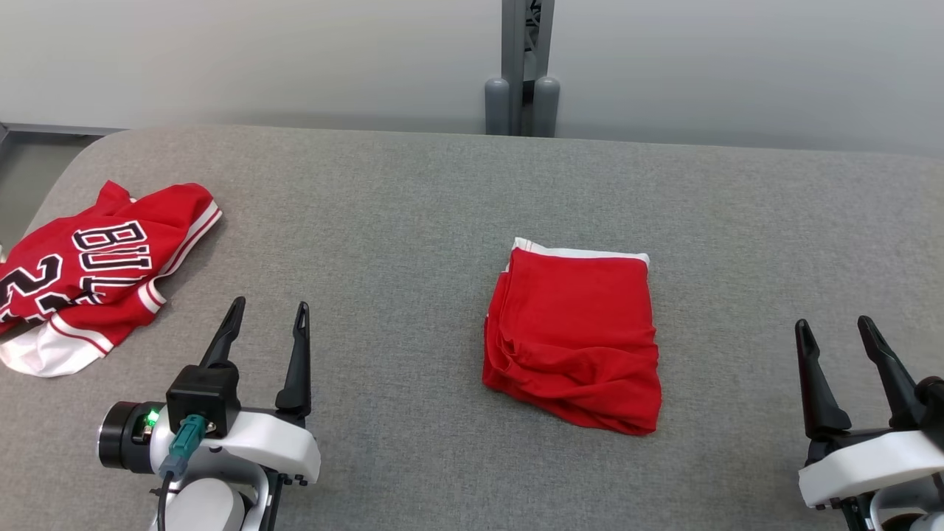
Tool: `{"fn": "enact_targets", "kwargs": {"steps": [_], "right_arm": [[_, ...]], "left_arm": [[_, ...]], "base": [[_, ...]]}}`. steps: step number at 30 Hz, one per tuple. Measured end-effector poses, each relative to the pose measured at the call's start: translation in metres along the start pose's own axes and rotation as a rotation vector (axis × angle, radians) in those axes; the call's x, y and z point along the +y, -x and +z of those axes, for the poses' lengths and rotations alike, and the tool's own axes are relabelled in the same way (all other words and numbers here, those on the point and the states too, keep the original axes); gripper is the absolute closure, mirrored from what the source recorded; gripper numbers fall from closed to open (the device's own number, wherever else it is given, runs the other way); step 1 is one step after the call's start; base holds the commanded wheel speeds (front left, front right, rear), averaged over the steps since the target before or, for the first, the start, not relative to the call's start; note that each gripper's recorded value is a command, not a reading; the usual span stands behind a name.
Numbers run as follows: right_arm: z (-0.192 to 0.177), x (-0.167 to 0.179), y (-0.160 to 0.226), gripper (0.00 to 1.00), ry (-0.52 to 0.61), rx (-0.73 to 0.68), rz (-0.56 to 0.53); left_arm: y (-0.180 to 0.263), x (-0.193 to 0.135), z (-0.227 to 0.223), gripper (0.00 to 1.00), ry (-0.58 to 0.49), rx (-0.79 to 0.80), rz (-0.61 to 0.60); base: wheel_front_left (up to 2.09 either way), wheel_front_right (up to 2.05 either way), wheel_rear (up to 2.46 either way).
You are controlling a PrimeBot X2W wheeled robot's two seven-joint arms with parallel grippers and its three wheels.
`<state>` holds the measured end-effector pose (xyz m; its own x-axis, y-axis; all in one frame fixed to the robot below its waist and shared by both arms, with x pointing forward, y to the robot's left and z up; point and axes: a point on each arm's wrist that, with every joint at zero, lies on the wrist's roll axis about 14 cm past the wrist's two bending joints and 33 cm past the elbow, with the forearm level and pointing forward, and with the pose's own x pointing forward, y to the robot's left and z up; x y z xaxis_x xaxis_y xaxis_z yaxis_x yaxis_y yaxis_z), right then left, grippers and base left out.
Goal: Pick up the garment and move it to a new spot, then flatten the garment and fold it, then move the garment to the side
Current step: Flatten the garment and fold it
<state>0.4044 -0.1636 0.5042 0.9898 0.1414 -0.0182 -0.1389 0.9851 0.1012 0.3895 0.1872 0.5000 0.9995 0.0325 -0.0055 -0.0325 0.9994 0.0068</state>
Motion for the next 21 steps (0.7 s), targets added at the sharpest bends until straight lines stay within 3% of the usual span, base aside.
{"fn": "enact_targets", "kwargs": {"steps": [7, 8, 9, 10, 21], "right_arm": [[-0.008, 0.034, -0.012, 0.00, -0.005, 0.029, 0.101], [-0.010, 0.045, -0.015, 0.44, -0.009, 0.036, 0.133], [-0.013, 0.055, -0.018, 0.80, -0.018, 0.044, 0.163], [-0.017, 0.067, -0.020, 0.97, -0.025, 0.052, 0.195], [-0.063, 0.166, -0.036, 1.00, -0.083, 0.153, 0.480]], "left_arm": [[0.000, 0.006, 0.003, 0.00, -0.001, -0.008, 0.017], [0.001, 0.006, 0.002, 0.00, 0.001, -0.005, 0.019], [0.003, 0.007, 0.001, 0.00, 0.003, -0.002, 0.023], [0.004, 0.007, -0.001, 0.00, 0.005, 0.003, 0.026], [0.013, 0.025, -0.012, 0.00, 0.018, 0.035, 0.090]], "base": [[0.00, 0.00, 0.00], [0.00, 0.00, 0.00], [0.00, 0.00, 0.00], [0.00, 0.00, 0.00], [0.00, 0.00, 0.00]]}}
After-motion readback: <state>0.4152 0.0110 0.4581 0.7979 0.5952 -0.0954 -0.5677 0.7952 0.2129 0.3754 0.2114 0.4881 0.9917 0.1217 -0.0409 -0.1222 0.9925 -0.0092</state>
